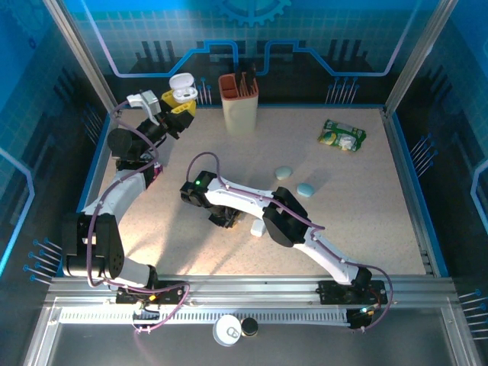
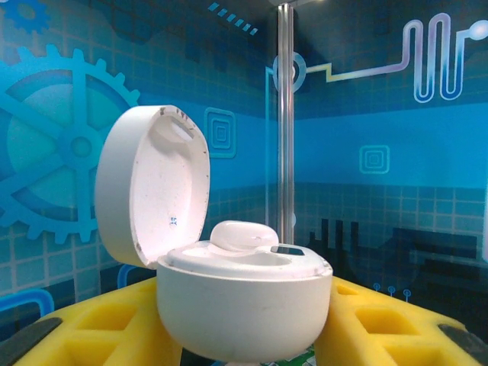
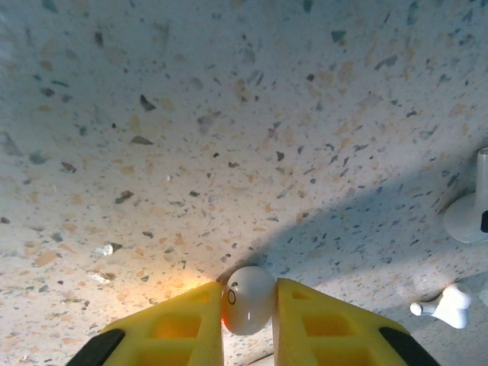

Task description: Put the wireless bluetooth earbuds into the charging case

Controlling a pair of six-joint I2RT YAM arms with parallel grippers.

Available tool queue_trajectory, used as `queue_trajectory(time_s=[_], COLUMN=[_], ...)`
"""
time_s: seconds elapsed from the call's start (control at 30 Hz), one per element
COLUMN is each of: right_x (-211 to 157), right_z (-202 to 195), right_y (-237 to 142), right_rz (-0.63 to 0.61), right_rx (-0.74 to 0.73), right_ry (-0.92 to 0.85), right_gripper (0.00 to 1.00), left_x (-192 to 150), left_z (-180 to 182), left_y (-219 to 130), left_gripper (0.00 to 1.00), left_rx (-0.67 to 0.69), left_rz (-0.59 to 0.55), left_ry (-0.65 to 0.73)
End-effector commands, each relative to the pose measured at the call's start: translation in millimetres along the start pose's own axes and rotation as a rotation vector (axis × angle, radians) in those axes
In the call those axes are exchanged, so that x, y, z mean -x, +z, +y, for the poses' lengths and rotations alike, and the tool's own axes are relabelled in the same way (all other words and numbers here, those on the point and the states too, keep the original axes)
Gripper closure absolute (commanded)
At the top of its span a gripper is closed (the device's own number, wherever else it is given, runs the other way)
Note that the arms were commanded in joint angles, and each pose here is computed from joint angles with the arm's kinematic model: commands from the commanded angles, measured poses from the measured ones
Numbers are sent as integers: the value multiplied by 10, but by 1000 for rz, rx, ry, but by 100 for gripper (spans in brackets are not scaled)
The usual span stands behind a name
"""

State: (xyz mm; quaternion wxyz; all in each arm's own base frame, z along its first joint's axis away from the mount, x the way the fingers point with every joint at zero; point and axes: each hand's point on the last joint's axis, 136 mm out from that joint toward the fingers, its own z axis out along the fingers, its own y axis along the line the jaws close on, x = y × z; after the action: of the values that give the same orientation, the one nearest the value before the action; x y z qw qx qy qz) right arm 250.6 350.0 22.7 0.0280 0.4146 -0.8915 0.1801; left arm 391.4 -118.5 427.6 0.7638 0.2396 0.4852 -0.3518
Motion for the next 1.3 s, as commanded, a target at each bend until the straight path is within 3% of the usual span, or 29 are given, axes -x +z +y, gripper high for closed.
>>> queue_trajectory(time_s=[0.0, 0.2, 0.53, 0.77, 1.27], right_x=[-12, -119, -664, -953, -881], right_z=[-94, -333, -1093, -1539, -1730], right_y=[-103, -349, -815, -1415, -2952], right_rz=[-14, -87, -222, -406, -834], right_rx=[11, 140, 333, 505, 878], right_ry=[31, 173, 448, 586, 509], right_gripper=[81, 81, 81, 81, 80], left_x=[55, -16, -196, -321, -523], left_z=[-26, -76, -365, -570, -768], left_y=[-39, -38, 138, 308, 344], left_gripper=[55, 55, 55, 55, 55], left_rx=[-4, -12, -95, -155, -187], left_rz=[-18, -2, 8, 6, -12], left_ry=[40, 28, 4, -16, -23])
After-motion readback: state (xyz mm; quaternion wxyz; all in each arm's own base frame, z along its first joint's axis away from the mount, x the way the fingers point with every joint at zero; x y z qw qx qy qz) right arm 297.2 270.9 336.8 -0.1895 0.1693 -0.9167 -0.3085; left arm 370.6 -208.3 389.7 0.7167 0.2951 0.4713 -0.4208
